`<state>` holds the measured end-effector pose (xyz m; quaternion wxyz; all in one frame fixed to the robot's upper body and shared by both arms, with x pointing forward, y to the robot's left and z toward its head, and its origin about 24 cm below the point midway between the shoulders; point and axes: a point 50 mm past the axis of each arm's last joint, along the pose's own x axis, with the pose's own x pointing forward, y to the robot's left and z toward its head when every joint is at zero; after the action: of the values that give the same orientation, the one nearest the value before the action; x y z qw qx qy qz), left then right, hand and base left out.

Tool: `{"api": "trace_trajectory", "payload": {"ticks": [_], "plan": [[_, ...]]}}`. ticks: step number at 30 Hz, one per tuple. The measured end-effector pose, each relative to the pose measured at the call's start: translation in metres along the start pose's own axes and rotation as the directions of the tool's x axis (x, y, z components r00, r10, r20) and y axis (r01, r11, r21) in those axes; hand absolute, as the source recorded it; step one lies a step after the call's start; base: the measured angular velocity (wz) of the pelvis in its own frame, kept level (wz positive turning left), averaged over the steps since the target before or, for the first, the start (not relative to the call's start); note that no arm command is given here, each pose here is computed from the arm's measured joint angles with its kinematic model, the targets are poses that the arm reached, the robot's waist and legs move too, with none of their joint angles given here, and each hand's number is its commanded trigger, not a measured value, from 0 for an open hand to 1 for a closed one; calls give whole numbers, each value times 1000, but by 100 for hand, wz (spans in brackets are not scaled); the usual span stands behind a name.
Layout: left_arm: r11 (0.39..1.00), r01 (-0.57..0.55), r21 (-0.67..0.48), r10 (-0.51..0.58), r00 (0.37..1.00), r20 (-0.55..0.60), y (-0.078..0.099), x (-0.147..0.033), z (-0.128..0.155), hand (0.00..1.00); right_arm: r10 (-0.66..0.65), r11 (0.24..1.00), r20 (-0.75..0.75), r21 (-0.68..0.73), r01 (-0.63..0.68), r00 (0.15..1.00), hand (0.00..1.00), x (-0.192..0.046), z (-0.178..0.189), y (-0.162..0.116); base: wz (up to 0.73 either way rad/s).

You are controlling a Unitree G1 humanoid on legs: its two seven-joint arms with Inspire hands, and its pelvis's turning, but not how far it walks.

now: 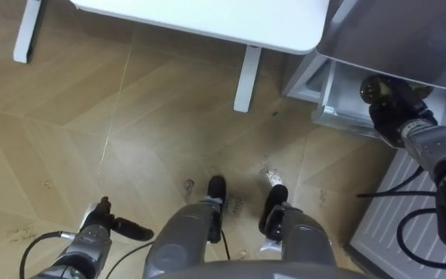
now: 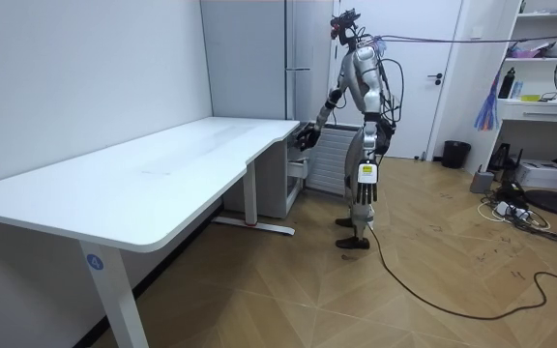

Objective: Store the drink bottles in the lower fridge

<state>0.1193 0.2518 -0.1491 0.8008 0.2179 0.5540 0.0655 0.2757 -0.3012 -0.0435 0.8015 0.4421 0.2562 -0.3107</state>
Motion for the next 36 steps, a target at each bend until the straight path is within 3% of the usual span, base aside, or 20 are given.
{"api": "trace_trajectory", "payload": {"ticks": [10, 19, 36], "plan": [[999, 3, -40, -3, 1000, -4, 0, 0, 0, 0, -21, 999, -13, -46, 20, 1000, 0, -1, -4, -13, 3], [998, -11, -61, 10, 1000, -12, 4, 0, -3, 0, -71, 997, -34, -39, 70, 997, 0, -6, -13, -50, 2], [993, -38, -108, 28, 995, -93, 9, -9, -48, 0, -188, 982, -50, -26, 187, 981, 0, -27, -25, -124, -7]]}}
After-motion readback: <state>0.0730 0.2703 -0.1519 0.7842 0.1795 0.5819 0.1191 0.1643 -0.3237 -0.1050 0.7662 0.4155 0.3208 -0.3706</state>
